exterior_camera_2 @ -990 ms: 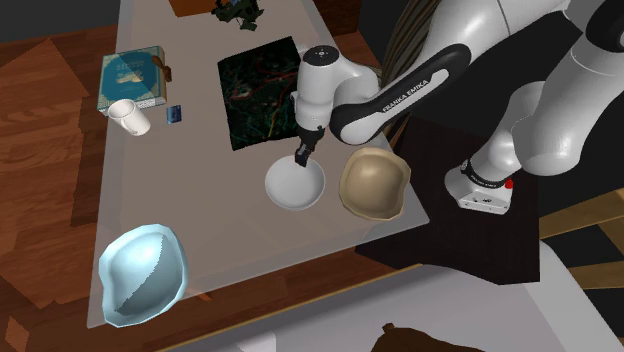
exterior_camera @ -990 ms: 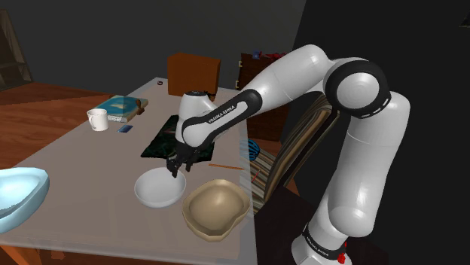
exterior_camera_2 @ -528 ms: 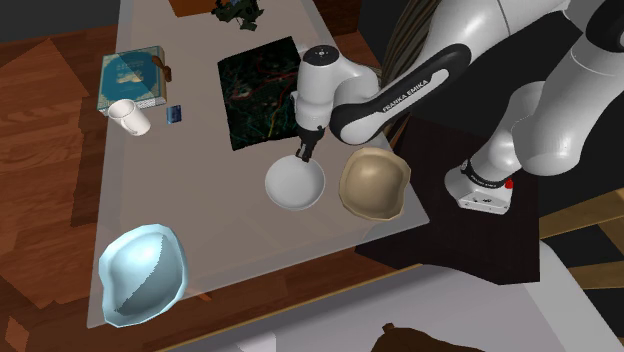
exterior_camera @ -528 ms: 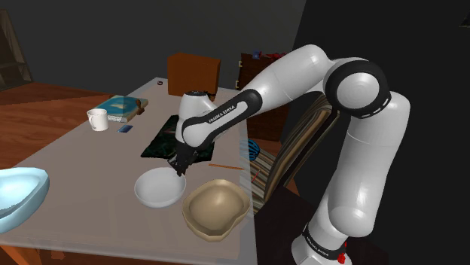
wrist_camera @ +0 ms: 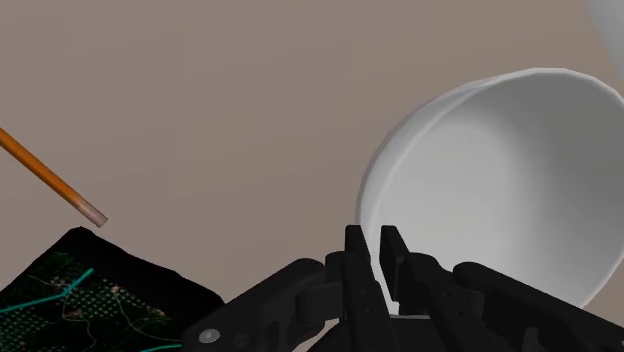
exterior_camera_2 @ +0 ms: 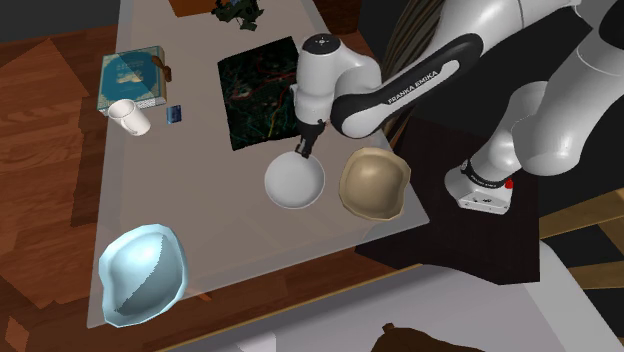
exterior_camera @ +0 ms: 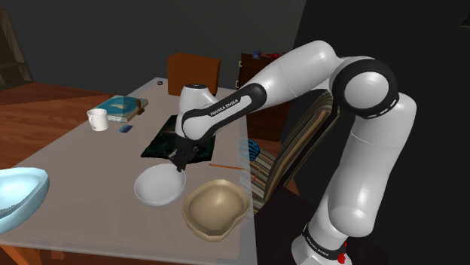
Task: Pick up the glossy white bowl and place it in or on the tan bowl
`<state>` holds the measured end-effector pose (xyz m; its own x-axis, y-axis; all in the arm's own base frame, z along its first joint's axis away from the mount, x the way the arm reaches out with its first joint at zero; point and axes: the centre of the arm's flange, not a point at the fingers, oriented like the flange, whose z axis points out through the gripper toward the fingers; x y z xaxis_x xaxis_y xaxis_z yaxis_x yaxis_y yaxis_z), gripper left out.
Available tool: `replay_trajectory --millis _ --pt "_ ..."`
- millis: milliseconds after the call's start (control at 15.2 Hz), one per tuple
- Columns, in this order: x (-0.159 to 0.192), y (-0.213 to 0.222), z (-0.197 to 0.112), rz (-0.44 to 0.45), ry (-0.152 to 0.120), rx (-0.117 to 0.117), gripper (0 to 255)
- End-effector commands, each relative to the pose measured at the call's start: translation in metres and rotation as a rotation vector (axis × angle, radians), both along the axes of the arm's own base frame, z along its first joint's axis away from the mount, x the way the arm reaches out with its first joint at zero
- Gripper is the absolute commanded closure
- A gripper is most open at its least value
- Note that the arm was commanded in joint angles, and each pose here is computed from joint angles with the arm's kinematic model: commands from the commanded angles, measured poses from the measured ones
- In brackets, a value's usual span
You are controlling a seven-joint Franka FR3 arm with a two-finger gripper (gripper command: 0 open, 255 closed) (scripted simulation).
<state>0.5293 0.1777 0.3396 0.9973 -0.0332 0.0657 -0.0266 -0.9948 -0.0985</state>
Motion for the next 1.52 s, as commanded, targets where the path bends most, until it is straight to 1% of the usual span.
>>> replay_trajectory --millis 0,1452 --pt "0.0 -0.001 0.012 0.0 0.0 0.0 255" --pt "0.0 -0.001 0.128 0.0 0.0 0.0 255"
